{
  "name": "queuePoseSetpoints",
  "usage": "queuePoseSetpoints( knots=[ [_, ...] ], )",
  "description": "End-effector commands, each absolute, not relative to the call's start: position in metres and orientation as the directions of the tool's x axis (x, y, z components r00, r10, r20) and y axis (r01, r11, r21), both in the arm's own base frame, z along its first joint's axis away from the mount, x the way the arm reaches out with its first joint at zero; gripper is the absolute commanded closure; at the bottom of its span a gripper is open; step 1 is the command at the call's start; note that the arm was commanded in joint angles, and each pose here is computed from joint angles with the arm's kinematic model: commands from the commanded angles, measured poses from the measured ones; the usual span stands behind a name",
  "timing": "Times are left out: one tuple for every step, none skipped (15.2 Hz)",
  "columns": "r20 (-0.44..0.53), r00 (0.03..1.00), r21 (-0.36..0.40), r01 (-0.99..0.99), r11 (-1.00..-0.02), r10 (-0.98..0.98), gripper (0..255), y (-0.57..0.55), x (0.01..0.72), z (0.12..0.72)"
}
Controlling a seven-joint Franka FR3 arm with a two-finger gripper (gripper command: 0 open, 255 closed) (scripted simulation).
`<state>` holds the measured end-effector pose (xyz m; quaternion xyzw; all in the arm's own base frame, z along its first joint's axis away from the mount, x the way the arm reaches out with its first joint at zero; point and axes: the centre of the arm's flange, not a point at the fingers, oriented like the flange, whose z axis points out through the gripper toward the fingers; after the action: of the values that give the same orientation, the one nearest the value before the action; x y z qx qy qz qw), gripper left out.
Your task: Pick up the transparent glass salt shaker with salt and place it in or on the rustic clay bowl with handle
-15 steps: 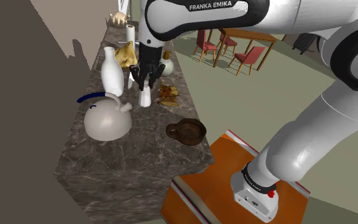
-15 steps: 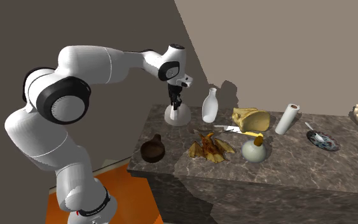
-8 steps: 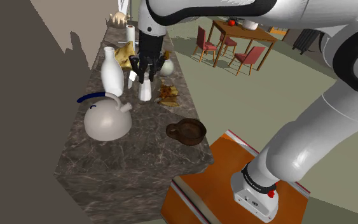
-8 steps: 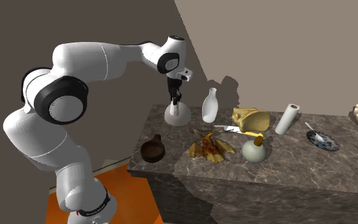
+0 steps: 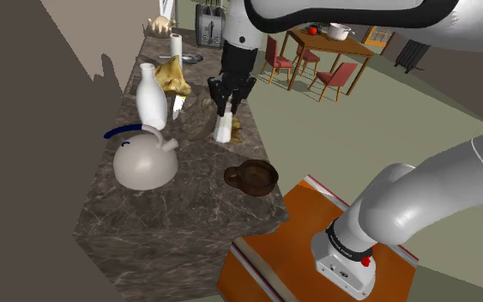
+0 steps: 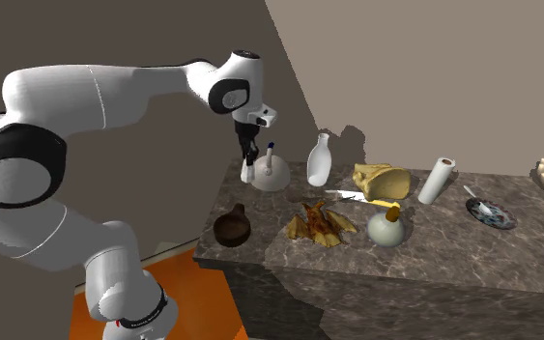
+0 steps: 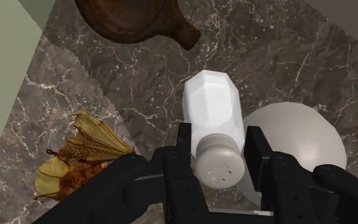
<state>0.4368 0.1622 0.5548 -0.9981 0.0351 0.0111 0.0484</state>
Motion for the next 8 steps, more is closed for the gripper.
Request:
queuePoseSetpoints(
  knots=[
    [-0.026, 0.997, -0.097, -0.071, -0.993, -0.069, 255, 0.151, 0.410, 0.557],
    [-0.026, 0.997, -0.097, -0.071, -0.993, -0.069, 255, 0.146, 0.398, 0.559],
    [-0.026, 0.997, -0.097, -0.071, -0.993, -0.069, 255, 0.141, 0.386, 0.561],
    [-0.026, 0.997, -0.097, -0.071, -0.993, -0.069, 255, 0.136, 0.374, 0.564],
    [-0.026, 0.997, -0.097, -0.071, -0.993, -0.069, 255, 0.131, 0.362, 0.566],
    [-0.026, 0.997, -0.097, -0.071, -0.993, -0.069, 255, 0.125, 0.351, 0.568],
    [-0.026, 0.997, -0.097, -0.071, -0.993, -0.069, 255, 0.120, 0.339, 0.571],
    [-0.026, 0.997, -0.097, -0.071, -0.993, -0.069, 255, 0.115, 0.327, 0.573]
  ],
)
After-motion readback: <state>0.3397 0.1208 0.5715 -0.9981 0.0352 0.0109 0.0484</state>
